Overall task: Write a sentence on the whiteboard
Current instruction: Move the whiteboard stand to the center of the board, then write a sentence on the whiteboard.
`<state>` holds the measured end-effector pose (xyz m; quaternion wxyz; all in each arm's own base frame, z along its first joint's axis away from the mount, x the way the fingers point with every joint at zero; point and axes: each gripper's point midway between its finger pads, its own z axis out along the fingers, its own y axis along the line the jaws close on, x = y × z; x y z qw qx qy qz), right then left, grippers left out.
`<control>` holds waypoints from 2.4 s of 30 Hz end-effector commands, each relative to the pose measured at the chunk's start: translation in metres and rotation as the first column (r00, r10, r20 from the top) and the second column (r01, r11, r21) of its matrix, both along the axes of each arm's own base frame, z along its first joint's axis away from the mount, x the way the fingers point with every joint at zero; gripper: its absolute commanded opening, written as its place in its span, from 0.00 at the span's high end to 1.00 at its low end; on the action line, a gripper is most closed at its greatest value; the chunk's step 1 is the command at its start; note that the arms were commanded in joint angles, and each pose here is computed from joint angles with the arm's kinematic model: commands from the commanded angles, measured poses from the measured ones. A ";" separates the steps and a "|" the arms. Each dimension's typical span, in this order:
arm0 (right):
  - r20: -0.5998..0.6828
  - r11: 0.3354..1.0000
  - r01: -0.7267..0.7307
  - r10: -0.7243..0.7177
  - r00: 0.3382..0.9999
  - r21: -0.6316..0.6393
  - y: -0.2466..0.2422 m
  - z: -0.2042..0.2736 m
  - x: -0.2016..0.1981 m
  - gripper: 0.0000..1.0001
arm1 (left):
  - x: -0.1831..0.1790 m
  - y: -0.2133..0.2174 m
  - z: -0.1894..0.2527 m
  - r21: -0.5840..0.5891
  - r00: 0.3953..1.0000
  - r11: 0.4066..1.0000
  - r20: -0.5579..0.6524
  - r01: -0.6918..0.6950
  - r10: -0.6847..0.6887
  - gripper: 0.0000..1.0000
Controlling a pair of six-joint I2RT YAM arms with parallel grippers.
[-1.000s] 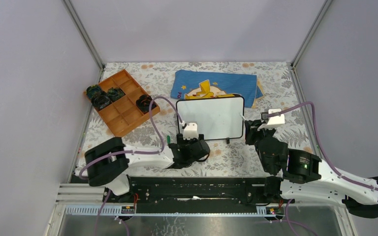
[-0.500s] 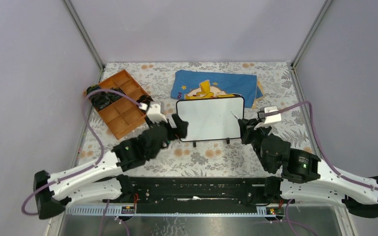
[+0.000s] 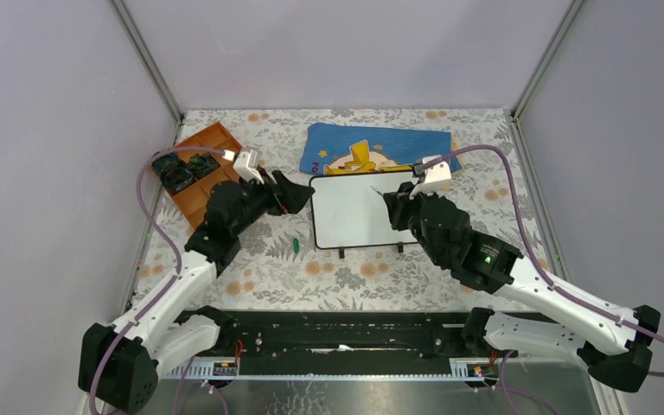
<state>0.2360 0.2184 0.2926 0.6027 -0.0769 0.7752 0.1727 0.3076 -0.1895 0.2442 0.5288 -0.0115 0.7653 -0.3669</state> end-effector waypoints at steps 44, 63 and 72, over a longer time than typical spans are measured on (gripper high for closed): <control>0.071 0.974 -0.150 0.140 0.988 0.170 -0.003 0.020 -0.021 1.00 | 0.009 0.016 -0.024 -0.179 0.937 0.929 0.193 0.325 -0.291 0.04; 0.064 0.939 -0.268 0.260 0.964 0.216 0.028 0.014 -0.028 1.00 | 0.000 -0.025 -0.085 -0.174 0.855 0.838 0.131 0.517 -0.501 0.20; 0.068 0.924 -0.312 0.305 0.950 0.221 0.045 0.011 -0.027 1.00 | 0.001 -0.027 -0.090 -0.206 0.849 0.824 0.137 0.528 -0.510 0.27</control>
